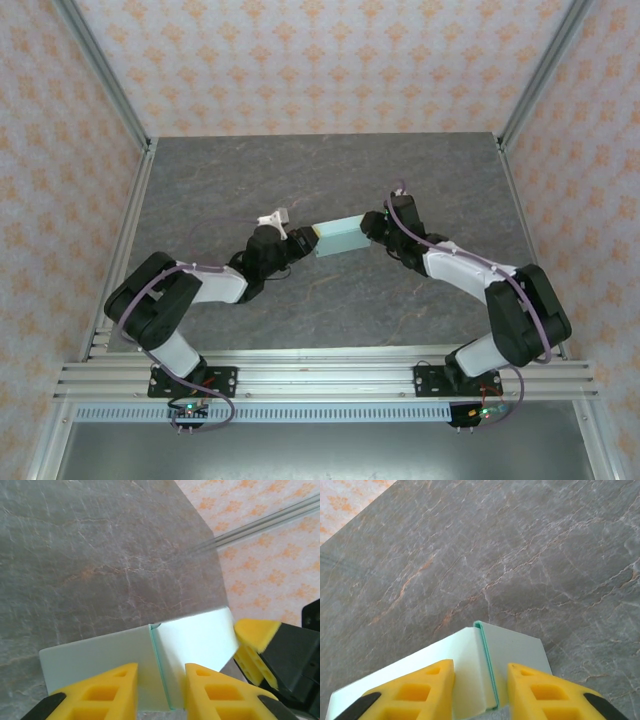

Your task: Fold the paper box

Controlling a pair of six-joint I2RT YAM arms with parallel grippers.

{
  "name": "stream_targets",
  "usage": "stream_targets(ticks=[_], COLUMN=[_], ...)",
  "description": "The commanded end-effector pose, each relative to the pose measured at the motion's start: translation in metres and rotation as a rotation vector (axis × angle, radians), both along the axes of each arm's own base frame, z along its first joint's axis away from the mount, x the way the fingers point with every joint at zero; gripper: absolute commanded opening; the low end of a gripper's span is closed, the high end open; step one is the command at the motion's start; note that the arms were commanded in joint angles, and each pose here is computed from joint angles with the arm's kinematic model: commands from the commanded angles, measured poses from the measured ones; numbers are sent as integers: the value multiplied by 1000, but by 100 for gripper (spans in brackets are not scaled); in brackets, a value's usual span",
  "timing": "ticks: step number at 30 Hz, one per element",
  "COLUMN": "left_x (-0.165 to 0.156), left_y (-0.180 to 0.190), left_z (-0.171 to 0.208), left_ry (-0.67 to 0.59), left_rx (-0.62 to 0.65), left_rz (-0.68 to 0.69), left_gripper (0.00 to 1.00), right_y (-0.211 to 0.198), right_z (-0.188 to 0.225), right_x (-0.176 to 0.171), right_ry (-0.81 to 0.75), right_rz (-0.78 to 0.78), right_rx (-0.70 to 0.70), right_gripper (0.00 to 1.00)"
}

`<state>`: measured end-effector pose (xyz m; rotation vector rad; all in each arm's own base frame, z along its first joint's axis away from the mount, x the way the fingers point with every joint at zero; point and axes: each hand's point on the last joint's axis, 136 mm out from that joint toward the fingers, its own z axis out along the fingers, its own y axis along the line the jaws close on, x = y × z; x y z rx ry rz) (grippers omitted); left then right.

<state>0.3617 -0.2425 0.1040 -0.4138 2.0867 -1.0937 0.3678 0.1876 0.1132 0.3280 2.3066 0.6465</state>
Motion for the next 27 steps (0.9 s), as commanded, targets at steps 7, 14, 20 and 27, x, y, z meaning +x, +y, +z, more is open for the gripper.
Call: stream_targets(ticks=[7, 14, 20, 27], left_x=[-51, -52, -54, -63], left_y=[47, 46, 36, 33], left_z=[-112, -114, -111, -117], left_ry=[342, 343, 363, 432], left_rx=[395, 402, 320, 216], left_rz=[-85, -97, -123, -147], left_gripper=[26, 25, 24, 21], right_y=[-12, -9, -10, -11], right_z=[-52, -44, -66, -88], right_x=[-52, -46, -52, -59], right_ry=[265, 293, 368, 420], right_rz=[89, 161, 203, 197], right_rx=[-109, -2, 137, 235], right_gripper=[37, 45, 40, 30])
